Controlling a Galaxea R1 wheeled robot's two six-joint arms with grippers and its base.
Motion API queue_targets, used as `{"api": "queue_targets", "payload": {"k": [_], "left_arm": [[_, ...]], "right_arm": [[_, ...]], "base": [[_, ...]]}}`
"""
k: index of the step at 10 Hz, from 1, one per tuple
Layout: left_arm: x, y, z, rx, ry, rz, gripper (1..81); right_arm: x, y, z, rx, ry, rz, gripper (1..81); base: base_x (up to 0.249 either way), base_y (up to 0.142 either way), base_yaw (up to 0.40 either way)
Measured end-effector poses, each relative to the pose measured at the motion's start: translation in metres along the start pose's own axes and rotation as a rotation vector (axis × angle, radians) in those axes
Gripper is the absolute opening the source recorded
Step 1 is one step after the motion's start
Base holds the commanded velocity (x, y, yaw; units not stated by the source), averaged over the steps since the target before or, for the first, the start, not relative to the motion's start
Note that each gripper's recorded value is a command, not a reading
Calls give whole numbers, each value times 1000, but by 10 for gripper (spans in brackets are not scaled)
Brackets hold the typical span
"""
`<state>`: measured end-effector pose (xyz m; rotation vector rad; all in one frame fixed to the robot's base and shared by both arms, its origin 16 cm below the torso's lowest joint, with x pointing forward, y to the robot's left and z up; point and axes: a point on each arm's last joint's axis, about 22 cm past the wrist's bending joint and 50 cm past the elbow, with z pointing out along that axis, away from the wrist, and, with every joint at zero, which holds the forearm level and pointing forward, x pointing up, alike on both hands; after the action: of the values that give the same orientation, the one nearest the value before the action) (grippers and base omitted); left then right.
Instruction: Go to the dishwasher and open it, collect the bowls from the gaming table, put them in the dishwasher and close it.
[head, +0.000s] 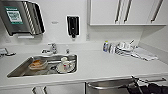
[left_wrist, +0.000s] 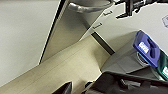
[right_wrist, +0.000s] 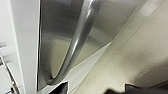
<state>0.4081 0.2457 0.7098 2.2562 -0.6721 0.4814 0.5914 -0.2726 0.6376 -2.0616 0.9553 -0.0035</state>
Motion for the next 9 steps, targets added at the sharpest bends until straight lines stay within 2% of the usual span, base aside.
{"api": "queue_targets", "payload": {"k": [3,5,9], "left_arm": [[0,-1,2,0,-2,6,811],[-1,-3,1,8,-5,22,811],[-1,-5,-1,15,-5,21,811]], "right_arm": [[27,-9,21,-41,24,49,811],[29,-11,35,-67,16,111,811],[67,-21,14,-109,117,181,811]], "base": [[0,0,0],[0,0,0],[0,0,0]]}}
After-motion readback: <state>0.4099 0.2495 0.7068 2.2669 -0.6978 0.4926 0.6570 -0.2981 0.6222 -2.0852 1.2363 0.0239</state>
